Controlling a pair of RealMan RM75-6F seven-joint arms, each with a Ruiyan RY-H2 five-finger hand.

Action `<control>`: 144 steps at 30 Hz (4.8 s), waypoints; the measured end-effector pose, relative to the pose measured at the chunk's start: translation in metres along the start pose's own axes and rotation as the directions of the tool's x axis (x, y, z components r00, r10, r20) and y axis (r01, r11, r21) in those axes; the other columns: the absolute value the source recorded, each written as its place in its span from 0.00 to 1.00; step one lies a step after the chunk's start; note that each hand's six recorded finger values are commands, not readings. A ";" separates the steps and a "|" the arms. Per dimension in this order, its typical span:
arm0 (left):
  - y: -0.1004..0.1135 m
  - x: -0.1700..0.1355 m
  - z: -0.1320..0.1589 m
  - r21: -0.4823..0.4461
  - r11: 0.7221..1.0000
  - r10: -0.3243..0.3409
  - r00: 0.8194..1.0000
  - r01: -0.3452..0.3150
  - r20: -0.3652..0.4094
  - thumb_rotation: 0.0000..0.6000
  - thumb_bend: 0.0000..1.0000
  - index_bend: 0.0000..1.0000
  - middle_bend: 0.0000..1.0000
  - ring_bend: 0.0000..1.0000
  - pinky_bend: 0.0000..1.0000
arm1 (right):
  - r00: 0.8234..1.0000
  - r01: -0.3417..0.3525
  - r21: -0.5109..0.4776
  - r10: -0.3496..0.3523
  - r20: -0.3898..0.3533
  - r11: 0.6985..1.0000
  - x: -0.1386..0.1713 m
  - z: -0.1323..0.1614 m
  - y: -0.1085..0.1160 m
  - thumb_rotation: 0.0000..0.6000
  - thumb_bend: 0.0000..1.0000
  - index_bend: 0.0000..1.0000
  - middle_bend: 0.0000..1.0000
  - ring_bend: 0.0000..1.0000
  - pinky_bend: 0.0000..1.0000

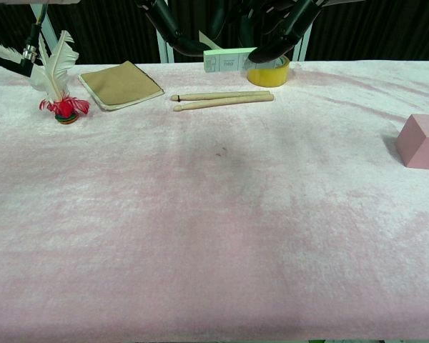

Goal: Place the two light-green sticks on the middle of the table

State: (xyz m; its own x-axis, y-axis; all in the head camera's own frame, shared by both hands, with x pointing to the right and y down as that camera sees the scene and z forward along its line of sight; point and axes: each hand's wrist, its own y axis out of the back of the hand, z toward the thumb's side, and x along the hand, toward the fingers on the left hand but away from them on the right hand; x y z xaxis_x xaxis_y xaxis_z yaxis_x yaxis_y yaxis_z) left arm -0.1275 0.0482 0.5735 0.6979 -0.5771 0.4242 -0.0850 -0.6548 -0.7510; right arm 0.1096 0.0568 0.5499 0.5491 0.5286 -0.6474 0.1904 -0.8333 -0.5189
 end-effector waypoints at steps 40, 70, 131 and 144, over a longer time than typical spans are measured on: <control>-0.001 0.001 -0.002 0.006 0.999 -0.033 0.999 0.033 -0.009 1.00 0.53 0.64 0.14 0.00 0.00 | 1.000 -0.007 -0.017 0.007 -0.006 1.000 0.002 0.001 0.001 1.00 0.49 0.66 0.00 0.00 0.05; 0.008 -0.066 -0.080 0.088 0.995 -0.028 0.981 0.045 -0.190 1.00 0.59 0.66 0.14 0.00 0.00 | 0.990 0.027 0.016 -0.029 0.140 1.000 0.047 -0.077 0.007 1.00 0.51 0.69 0.00 0.00 0.05; 0.024 -0.124 -0.121 0.140 0.978 0.190 0.934 -0.154 -0.303 1.00 0.14 0.18 0.00 0.00 0.00 | 0.853 0.316 0.220 -0.378 0.360 0.923 0.130 -0.204 0.007 1.00 0.14 0.00 0.00 0.00 0.05; 0.016 -0.324 -0.123 0.188 0.952 0.305 0.818 -0.243 -0.489 1.00 0.14 0.17 0.00 0.00 0.00 | 0.797 0.406 0.290 -0.491 0.352 0.867 0.257 -0.187 -0.060 1.00 0.14 0.00 0.00 0.00 0.05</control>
State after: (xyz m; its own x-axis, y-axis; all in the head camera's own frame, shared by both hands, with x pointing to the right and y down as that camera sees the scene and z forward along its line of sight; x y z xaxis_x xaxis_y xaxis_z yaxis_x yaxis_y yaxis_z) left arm -0.4425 0.1650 0.4866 0.1973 -0.9098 0.3652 -0.1169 -0.3917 -0.9126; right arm 0.3917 0.2128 0.5193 0.0579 0.8873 -0.4575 0.1524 -0.4608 -0.8743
